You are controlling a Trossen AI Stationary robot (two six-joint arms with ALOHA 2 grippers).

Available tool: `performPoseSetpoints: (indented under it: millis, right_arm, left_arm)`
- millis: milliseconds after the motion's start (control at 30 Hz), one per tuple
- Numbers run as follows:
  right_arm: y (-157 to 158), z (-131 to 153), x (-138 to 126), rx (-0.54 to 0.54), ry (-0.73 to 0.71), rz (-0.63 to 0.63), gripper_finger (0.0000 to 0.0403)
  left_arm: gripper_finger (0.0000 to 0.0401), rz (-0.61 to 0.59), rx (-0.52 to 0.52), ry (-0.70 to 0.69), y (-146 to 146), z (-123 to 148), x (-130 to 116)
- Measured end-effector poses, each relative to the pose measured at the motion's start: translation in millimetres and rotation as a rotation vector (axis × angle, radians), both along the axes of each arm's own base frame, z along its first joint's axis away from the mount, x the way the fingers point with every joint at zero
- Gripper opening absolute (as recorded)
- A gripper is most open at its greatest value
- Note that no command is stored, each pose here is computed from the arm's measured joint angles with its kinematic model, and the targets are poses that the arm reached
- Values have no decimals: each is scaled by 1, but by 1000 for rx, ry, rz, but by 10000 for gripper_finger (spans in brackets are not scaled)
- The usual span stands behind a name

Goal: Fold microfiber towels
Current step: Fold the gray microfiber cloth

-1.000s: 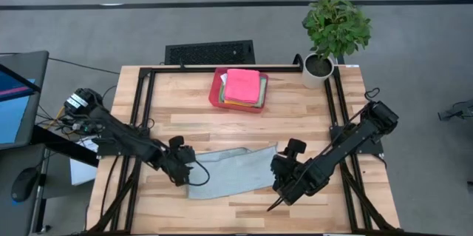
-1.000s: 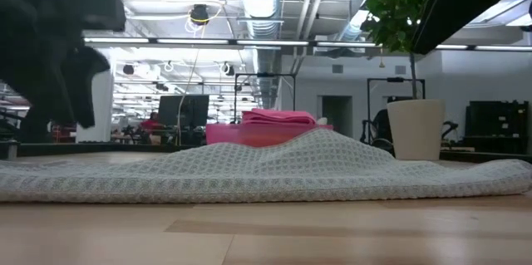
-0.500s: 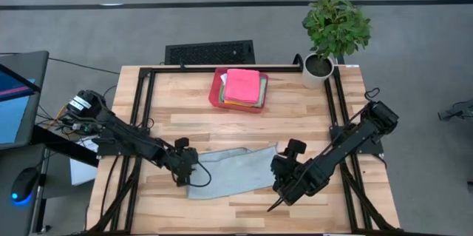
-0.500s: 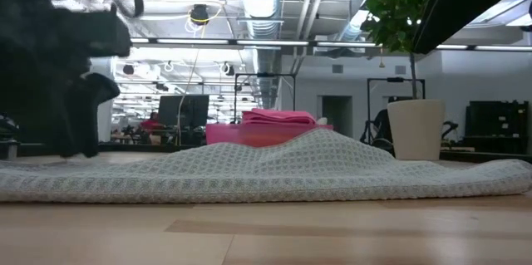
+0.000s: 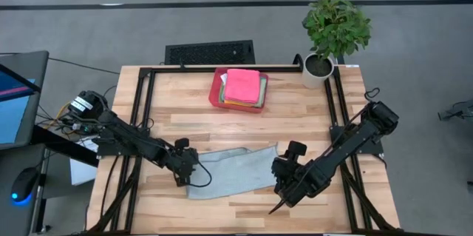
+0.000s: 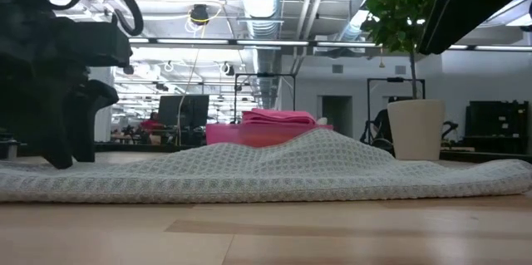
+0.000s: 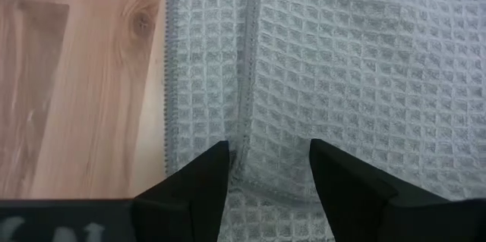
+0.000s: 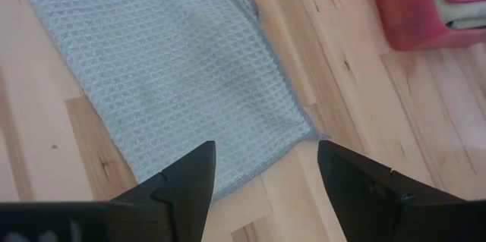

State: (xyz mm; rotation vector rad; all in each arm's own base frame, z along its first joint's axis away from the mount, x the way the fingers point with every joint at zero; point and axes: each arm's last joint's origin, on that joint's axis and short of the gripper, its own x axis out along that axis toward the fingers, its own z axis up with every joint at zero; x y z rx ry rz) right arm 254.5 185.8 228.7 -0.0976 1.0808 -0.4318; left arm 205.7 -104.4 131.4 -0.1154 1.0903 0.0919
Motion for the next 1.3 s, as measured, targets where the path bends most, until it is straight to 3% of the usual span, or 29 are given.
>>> performPoseSetpoints:
  millis: [267,600,667,1067,1300]
  right_arm:
    - [0,0,0,1,-1,0,258]
    - [0,0,0,-1,1,1,258]
    - [0,0,0,-1,1,1,258]
    - [0,0,0,-1,1,1,258]
    - [1,0,1,6,-7,1,258]
  left_arm:
    - [164,-2,-6,6,0,0,0]
    - [20,10,-7,27,2,-1,-1]
    - [6,32,-17,27,3,0,0]
    - [2,94,-47,75,-18,29,4]
    - [8,101,-11,55,-25,40,4]
